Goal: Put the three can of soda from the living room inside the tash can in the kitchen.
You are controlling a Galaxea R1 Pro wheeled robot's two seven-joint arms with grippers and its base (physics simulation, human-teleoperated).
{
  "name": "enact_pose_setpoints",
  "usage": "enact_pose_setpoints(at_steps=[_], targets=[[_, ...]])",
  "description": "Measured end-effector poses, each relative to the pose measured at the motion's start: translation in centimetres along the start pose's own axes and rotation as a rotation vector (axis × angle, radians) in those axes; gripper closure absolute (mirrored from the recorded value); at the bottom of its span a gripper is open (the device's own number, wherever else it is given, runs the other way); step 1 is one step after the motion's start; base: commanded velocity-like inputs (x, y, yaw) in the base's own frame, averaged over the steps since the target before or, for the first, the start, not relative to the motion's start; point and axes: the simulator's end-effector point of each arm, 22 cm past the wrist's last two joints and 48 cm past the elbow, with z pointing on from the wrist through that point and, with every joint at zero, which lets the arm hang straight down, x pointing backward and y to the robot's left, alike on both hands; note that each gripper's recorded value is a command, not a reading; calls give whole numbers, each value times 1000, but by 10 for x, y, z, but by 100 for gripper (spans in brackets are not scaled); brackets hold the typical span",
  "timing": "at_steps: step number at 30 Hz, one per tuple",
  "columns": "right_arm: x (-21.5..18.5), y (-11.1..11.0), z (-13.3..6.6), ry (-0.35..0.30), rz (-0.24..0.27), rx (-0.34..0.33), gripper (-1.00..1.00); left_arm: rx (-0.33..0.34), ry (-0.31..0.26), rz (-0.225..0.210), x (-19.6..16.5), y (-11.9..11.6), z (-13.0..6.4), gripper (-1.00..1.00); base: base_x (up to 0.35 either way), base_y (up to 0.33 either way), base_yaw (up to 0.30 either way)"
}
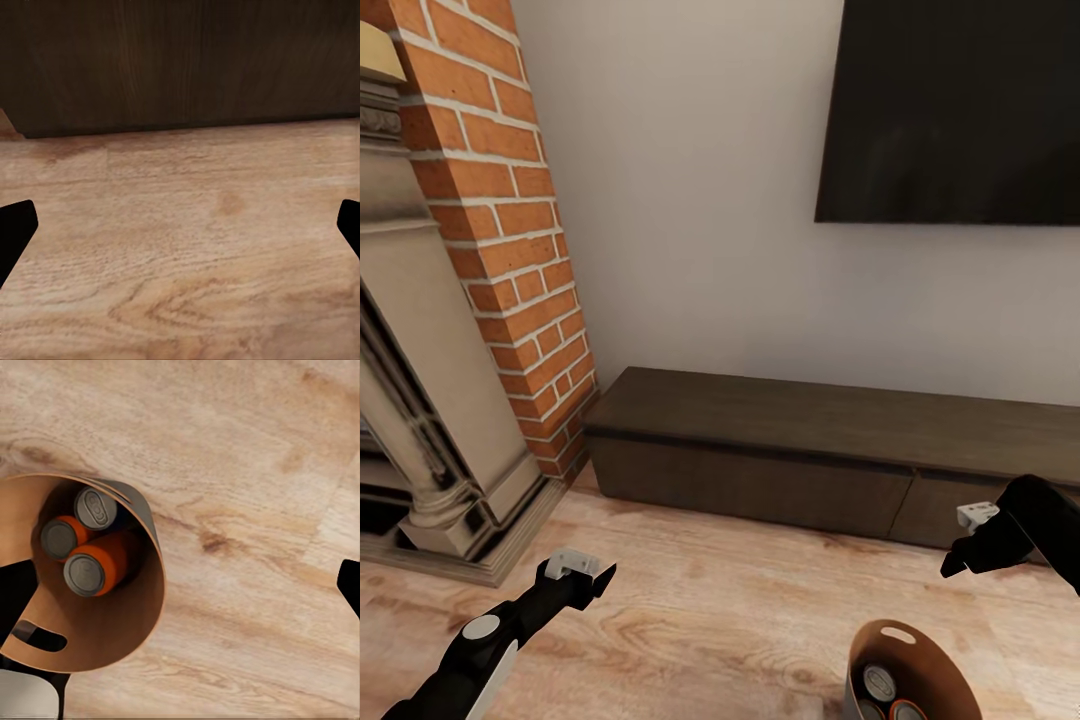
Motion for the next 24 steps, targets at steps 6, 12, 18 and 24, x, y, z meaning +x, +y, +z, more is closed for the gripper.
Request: enact_pose_setpoints(at_steps=[6,12,18,24], targets=[[-3,-1,-8,10,1,-1,-100,1,9,-2,-9,0,-3,-100,0,0,0],[-6,-1,-16,21,1,-3,-100,3,18,-5,-17,0,-6,-100,0,0,0],[-10,0,-24,29,2,-8,-100,7,27,-10,-26,0,-9,-100,0,0,0],[-16,5,-31,33,-4,-15,-100,9,37,-14,-34,1,-12,-100,0,0,0]])
